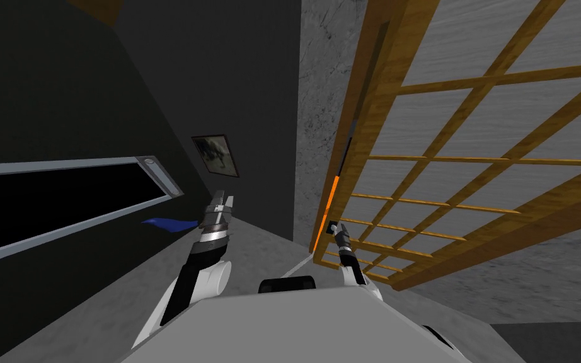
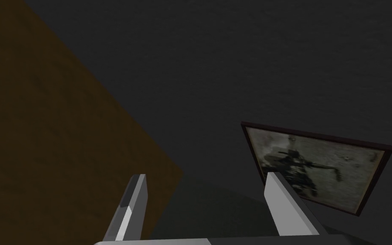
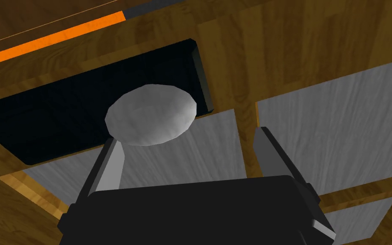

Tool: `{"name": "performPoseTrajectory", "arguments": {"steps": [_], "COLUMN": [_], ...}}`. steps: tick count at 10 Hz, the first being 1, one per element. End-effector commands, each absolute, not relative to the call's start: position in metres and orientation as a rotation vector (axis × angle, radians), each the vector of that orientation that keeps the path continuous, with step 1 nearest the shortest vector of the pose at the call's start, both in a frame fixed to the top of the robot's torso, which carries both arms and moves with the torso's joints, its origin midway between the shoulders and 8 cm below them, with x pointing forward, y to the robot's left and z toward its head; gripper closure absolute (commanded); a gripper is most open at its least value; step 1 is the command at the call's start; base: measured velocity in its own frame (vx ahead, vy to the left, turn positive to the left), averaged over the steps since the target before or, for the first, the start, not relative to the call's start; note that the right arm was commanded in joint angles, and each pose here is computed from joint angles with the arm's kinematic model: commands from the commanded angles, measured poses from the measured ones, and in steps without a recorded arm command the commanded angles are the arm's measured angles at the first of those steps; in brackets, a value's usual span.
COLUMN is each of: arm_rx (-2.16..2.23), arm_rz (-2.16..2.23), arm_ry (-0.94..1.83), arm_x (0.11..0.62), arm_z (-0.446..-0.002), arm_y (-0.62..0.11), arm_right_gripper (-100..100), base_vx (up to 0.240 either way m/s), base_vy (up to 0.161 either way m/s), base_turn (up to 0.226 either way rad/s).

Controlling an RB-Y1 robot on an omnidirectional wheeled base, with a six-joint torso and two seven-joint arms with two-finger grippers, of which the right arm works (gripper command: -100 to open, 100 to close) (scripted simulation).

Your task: Pull the door open

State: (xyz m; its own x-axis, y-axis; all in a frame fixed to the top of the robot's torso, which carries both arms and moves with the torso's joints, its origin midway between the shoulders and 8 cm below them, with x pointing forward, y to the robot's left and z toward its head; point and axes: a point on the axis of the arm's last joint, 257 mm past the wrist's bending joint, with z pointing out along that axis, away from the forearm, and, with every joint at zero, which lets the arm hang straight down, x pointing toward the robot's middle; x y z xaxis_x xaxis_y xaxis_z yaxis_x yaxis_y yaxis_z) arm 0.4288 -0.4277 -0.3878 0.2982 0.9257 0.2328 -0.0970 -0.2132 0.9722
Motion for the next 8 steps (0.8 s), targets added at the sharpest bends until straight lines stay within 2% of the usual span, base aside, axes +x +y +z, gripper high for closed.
{"name": "performPoseTrajectory", "arguments": {"steps": [1, 8], "arm_rx": [1.482, 1.615], "arm_rz": [1.202, 1.365], "arm_ry": [0.785, 0.581], "arm_x": [0.4302, 0.4299], "arm_z": [-0.3882, -0.3882], "arm_y": [-0.4201, -0.4185], "arm_right_gripper": [-100, -100], "base_vx": [-0.053, -0.056], "base_vy": [0.001, -0.003], "base_turn": [0.065, 0.062]}}
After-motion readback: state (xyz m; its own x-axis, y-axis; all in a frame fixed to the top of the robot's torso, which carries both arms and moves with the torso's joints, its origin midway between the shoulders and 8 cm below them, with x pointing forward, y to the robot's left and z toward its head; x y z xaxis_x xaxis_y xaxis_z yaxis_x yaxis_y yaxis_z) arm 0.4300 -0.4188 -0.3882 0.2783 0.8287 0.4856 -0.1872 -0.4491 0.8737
